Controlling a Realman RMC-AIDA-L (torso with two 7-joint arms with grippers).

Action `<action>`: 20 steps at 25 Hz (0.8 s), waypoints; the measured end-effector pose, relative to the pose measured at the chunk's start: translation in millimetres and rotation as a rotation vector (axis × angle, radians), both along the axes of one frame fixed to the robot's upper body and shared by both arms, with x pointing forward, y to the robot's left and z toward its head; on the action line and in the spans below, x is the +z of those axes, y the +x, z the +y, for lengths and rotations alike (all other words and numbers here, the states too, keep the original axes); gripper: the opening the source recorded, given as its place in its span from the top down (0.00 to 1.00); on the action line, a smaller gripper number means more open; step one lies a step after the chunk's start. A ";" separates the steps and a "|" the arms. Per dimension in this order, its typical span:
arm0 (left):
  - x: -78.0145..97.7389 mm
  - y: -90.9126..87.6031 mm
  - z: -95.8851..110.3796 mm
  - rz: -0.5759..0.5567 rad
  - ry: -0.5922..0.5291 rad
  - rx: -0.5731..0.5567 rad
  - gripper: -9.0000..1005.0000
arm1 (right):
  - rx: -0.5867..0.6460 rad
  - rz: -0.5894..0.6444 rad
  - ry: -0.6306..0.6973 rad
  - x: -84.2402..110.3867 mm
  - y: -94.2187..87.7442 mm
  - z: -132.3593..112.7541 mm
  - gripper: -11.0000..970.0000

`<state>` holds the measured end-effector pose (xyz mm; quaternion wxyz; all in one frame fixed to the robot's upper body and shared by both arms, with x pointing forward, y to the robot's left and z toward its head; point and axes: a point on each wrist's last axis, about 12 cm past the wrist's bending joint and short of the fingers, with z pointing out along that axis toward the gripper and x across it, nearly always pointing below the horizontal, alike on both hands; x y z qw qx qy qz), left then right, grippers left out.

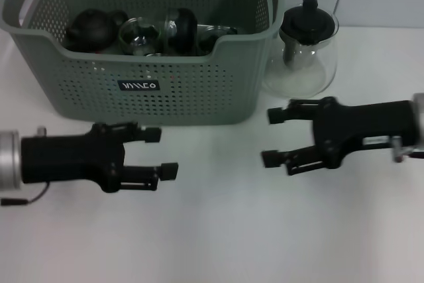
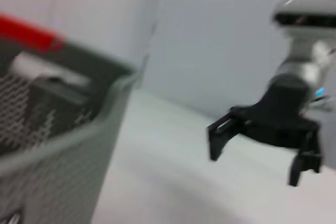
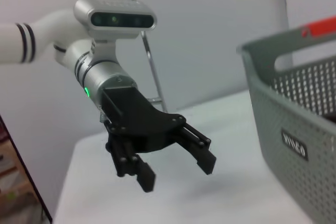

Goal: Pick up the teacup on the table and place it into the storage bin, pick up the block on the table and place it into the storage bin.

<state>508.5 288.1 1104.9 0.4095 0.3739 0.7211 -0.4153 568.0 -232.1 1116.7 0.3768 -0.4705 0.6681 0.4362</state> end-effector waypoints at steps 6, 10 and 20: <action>-29.6 3.5 -1.0 0.069 0.051 0.071 0.15 | -0.005 0.015 -0.114 -20.6 5.1 24.8 0.03; -33.9 2.2 -2.5 0.072 0.053 0.067 0.15 | -0.016 0.023 -0.142 -27.5 4.9 28.9 0.03; -39.0 3.1 -2.3 0.077 0.074 0.089 0.15 | -0.055 0.045 -0.177 -40.1 0.3 21.5 0.03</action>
